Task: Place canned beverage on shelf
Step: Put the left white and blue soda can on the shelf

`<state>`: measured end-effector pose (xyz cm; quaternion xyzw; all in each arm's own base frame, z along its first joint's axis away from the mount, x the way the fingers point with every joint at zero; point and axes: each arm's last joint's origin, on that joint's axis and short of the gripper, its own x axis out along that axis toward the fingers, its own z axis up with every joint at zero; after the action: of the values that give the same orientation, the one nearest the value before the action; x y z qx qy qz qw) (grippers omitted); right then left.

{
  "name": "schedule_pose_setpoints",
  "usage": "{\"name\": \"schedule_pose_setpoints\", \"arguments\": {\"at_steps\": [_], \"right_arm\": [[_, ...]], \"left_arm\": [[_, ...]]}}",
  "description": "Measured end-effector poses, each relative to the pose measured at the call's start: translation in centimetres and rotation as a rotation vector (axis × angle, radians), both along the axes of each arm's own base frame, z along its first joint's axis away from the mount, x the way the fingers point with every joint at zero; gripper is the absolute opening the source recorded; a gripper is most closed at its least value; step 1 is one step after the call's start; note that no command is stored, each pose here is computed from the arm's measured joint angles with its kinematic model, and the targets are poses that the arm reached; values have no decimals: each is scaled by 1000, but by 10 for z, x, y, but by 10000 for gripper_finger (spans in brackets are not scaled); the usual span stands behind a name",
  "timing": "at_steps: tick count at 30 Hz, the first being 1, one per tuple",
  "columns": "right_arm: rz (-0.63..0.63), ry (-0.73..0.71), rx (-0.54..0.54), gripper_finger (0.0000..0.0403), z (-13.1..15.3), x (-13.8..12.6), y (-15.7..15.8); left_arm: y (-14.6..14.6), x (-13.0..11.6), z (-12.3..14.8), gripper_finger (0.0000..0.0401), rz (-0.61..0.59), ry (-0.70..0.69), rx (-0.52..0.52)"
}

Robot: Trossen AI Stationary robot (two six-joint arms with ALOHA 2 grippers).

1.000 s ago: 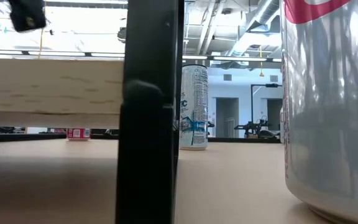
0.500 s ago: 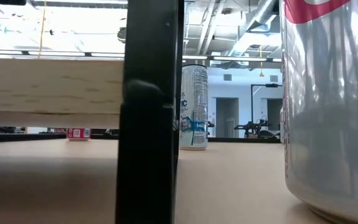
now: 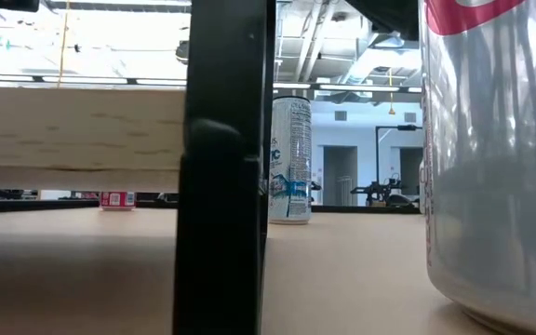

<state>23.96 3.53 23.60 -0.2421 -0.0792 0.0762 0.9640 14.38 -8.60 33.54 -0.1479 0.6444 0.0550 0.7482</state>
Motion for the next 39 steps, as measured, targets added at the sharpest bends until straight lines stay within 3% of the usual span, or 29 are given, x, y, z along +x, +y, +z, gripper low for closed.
{"name": "schedule_pose_setpoints", "arguments": {"at_steps": [8,15,24,30,39], "right_arm": [[3,30,9,31,-1,-1,0],[5,50,19,31,-3,-1,0],[6,67,28,31,-5,-1,1],[6,70,27,31,-5,-1,1],[6,74,26,31,-5,-1,1]], "left_arm": [[5,-6,-1,230,51,54,61],[5,-7,-1,293,35,63,69],[1,-16,-30,306,3,175,89],[-3,-26,-30,306,-46,129,70],[-8,-36,-25,306,-22,67,60]]}}
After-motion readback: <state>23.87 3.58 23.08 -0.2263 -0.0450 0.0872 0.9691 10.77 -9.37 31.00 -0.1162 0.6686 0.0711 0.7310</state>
